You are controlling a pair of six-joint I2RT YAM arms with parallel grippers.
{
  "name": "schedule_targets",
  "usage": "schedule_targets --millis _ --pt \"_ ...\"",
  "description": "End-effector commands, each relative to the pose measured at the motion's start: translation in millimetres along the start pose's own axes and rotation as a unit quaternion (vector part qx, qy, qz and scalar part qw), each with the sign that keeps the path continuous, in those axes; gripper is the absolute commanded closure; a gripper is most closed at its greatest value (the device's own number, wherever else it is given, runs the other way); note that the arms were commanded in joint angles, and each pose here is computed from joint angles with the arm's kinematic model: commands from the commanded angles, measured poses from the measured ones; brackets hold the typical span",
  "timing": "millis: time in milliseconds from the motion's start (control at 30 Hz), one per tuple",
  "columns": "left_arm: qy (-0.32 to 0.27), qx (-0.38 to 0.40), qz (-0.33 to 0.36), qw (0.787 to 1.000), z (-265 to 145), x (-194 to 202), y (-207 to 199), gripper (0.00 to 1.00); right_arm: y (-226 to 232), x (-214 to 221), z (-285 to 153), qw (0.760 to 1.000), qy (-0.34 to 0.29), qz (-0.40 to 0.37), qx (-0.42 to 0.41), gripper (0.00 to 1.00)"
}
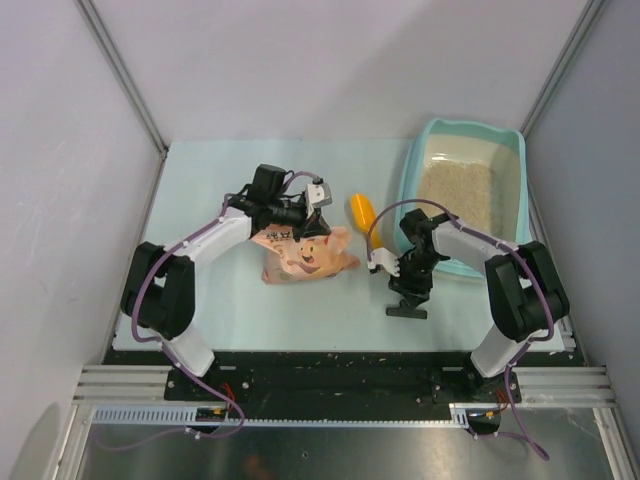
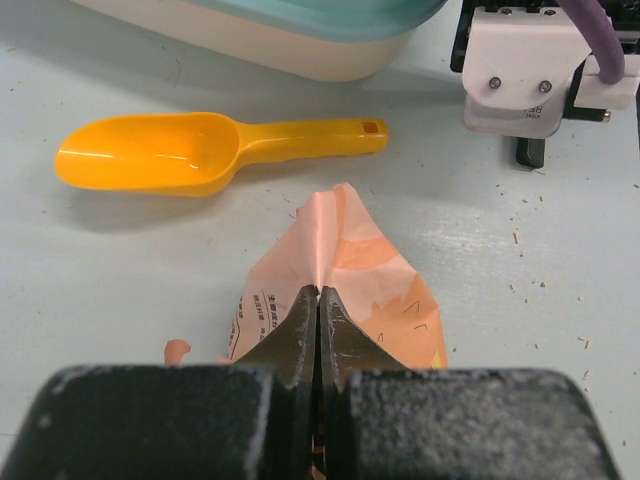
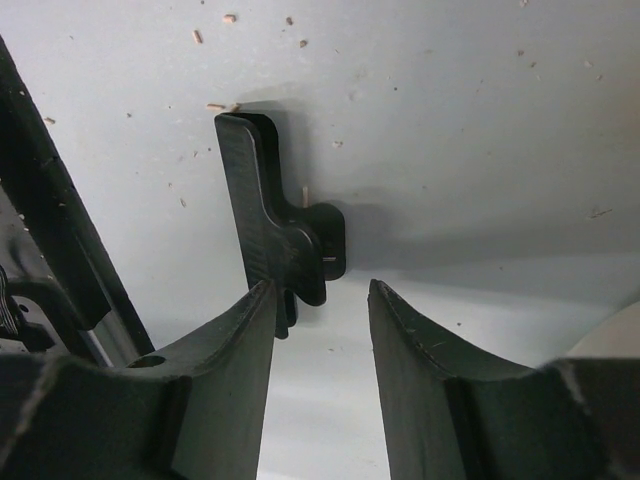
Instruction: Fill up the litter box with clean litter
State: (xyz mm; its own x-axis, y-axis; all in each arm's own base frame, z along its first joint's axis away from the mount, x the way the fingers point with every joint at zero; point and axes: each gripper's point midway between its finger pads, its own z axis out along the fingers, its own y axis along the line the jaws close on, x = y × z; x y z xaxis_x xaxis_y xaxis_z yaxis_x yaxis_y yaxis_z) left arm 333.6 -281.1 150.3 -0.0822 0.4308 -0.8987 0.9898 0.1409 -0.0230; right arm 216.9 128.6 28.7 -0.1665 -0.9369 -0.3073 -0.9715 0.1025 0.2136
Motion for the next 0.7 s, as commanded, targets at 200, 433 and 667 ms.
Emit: schedule_targets --millis 200,433,667 --pt "0.005 0.002 -0.02 1.0 -0.3 4.3 1.2 1.0 -0.4 -0.3 5.7 1.0 -0.002 0.005 -0.005 0.55" --pt "0.005 0.004 -0.02 1.0 0.5 3.8 0.0 1.0 4.6 -2.9 6.0 1.0 -0.007 -0.007 -0.016 0.86" --pt "0.006 0.004 -0.019 1.0 1.2 5.3 -0.8 1.0 12.2 -26.7 -39.3 0.997 -0.044 -0.059 0.013 1.0"
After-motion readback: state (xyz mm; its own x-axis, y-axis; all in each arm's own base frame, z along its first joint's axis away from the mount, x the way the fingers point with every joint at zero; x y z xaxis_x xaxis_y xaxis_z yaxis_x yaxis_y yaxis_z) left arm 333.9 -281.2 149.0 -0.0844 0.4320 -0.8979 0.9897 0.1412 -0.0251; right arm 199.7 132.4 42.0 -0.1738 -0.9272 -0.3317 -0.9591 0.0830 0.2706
